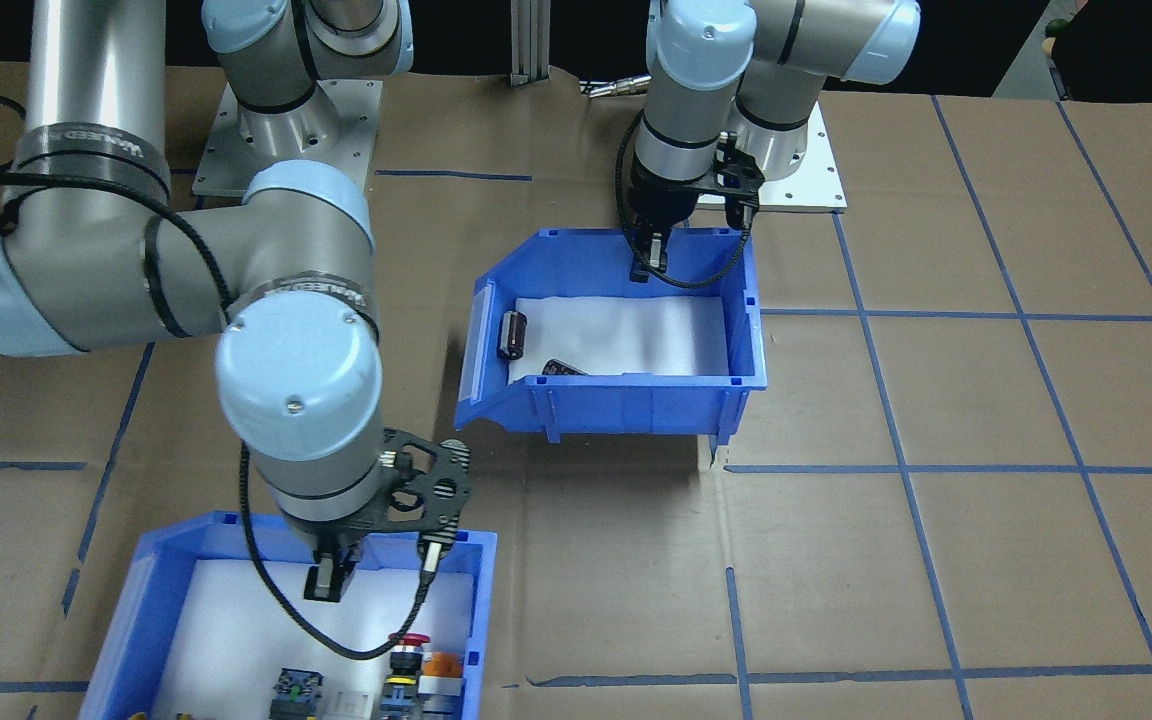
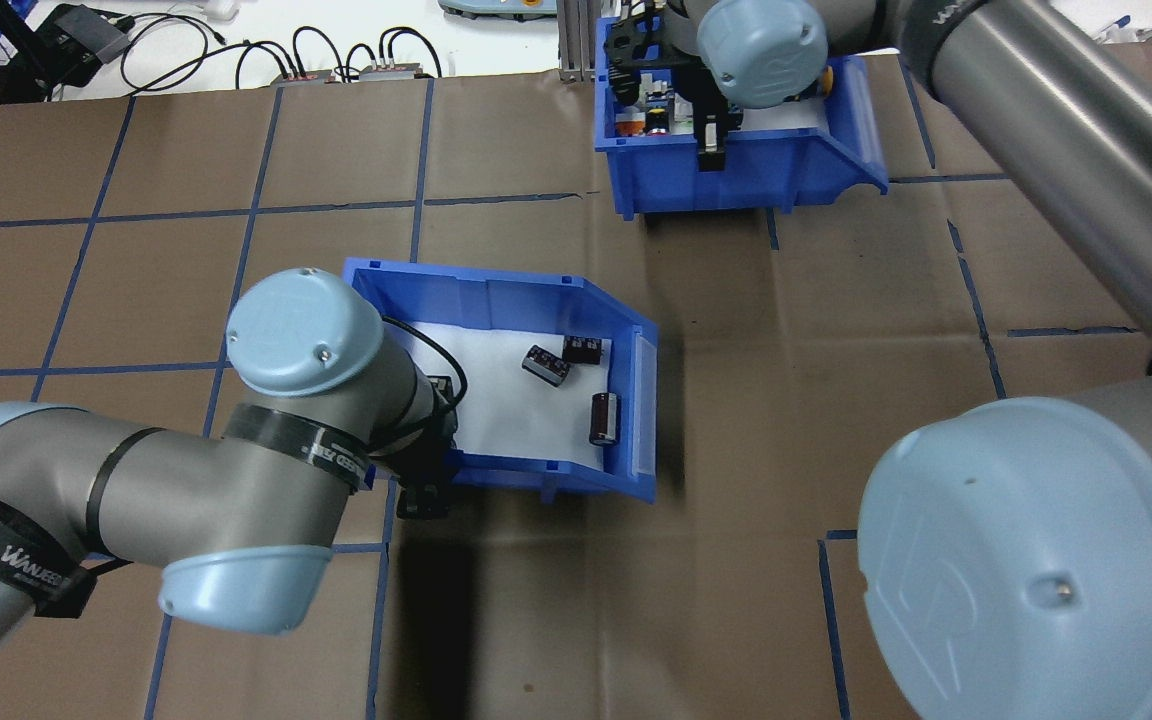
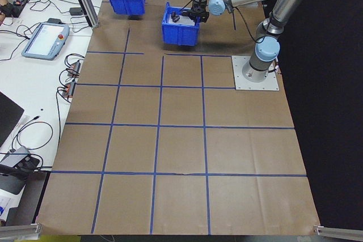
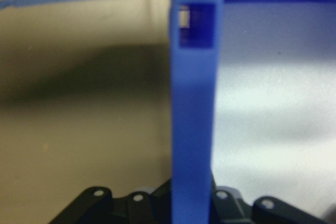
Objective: Place battery box in front
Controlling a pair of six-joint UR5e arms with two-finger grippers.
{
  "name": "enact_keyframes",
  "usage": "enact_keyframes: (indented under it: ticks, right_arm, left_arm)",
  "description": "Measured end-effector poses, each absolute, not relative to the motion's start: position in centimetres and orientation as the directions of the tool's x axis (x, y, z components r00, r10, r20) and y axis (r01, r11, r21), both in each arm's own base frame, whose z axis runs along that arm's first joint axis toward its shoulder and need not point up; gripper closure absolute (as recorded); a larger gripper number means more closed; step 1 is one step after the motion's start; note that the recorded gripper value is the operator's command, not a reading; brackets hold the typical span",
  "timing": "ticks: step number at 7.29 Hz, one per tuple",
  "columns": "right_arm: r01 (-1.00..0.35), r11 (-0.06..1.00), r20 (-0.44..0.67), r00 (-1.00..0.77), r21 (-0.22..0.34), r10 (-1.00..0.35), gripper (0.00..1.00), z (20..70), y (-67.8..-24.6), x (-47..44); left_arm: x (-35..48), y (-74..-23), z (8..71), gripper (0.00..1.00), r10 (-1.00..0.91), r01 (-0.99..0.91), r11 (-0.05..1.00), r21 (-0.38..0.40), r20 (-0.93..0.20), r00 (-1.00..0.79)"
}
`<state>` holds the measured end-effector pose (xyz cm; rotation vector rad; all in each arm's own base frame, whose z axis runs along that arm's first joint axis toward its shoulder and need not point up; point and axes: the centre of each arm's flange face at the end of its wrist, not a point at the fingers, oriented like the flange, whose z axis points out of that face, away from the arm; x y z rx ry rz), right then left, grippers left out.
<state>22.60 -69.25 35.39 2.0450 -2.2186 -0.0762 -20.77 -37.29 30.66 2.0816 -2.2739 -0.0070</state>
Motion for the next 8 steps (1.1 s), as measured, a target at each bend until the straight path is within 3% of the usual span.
enact_keyframes:
  ticks: [4,8]
  right_arm:
    - [-0.993,0.002,0.011,-0.001,0.118,-1.0,0.93,37.1,-67.9,6.0]
    - [-0.998,-0.028,-0.048,0.025,0.065,-0.999,0.93,36.8,-60.2,-2.9]
  left_arm:
    - [-15.8,-49.9,32.9,1.0,-0.992,-0.993,0.088,0.075,0.099,-0.081]
    - [-21.8,-61.3,30.2,1.0,-0.992,-0.977,0.088,0.196,0.102,-0.069]
